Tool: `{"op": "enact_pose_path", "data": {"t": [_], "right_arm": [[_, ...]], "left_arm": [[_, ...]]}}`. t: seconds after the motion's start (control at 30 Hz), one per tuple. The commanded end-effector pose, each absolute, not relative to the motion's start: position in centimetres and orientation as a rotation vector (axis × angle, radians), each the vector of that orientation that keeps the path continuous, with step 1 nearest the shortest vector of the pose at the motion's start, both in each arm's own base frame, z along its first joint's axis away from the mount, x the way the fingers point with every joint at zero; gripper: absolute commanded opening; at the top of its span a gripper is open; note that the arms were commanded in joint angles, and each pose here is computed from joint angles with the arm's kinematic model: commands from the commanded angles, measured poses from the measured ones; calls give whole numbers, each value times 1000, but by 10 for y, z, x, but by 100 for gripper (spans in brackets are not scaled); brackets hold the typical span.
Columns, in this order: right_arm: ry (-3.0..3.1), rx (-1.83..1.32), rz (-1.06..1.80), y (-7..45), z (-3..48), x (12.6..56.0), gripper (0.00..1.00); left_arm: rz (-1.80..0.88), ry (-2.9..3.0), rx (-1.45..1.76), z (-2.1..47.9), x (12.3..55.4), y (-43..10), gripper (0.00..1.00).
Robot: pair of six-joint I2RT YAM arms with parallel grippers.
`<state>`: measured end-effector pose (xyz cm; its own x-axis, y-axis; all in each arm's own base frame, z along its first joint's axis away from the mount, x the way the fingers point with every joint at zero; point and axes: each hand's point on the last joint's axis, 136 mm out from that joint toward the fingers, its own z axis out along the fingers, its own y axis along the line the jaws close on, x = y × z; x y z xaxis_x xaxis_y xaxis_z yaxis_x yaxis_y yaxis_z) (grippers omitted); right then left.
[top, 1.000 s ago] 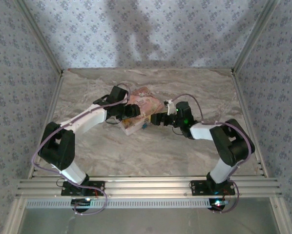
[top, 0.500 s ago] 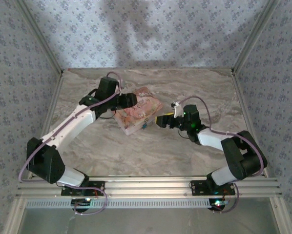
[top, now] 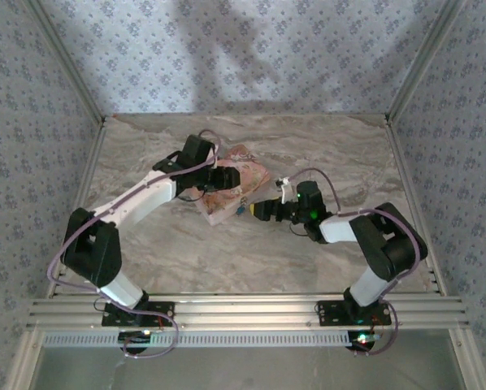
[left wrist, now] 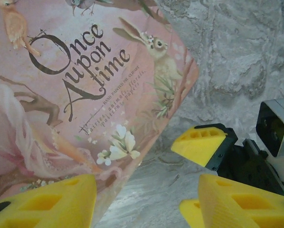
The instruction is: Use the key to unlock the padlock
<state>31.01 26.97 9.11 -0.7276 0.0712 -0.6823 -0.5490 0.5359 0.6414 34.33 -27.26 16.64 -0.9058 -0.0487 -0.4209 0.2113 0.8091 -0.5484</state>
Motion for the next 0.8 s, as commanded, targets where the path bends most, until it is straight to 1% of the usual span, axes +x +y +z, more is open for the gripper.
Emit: {"op": "enact_pose_path", "data": {"t": [0.0,0.3,0.77], "right_arm": [[2035,-422,1259,287,105,313,77],[2006,-449,1315,309,98,317,77],[1997,-472,1357,326,88,320,77]], "left_arm": [[-888,2548,174,175,348,-284,59],[-857,2624,157,145,346,-284,58],[-832,2686,139,122,342,-283,58]]}}
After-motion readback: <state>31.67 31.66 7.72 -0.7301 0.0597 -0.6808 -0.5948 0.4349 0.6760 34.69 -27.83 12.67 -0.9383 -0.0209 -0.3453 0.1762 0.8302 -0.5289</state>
